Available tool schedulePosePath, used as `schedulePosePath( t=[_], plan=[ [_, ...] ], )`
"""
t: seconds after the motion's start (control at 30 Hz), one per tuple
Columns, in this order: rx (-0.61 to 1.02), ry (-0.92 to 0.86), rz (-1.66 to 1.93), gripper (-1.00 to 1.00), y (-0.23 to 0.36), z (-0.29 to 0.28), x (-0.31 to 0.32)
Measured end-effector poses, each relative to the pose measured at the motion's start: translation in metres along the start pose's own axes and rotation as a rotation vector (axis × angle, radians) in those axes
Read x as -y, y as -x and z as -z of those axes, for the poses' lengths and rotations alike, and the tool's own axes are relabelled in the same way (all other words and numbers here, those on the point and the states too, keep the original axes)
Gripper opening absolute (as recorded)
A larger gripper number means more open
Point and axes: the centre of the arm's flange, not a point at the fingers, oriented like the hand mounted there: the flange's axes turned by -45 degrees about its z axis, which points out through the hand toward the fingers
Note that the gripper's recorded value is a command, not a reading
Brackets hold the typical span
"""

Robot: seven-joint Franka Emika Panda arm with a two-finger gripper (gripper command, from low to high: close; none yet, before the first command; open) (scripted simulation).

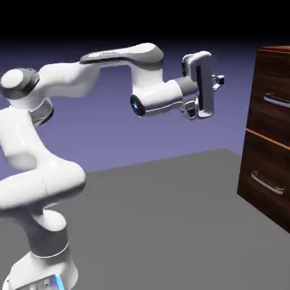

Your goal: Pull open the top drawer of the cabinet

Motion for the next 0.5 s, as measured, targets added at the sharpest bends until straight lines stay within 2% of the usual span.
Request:
schedulePosePath(
  t=[0.2, 0.4, 0.5],
  plan=[
    [0.030, 0.013, 0.016, -1.00, 0.012, -0.027, -0.010],
    [0.028, 0.123, 0.021, -1.00, 0.002, -0.047, -0.060],
    [0.008, 0.194, 0.018, -1.00, -0.010, -0.034, -0.085]
  ],
)
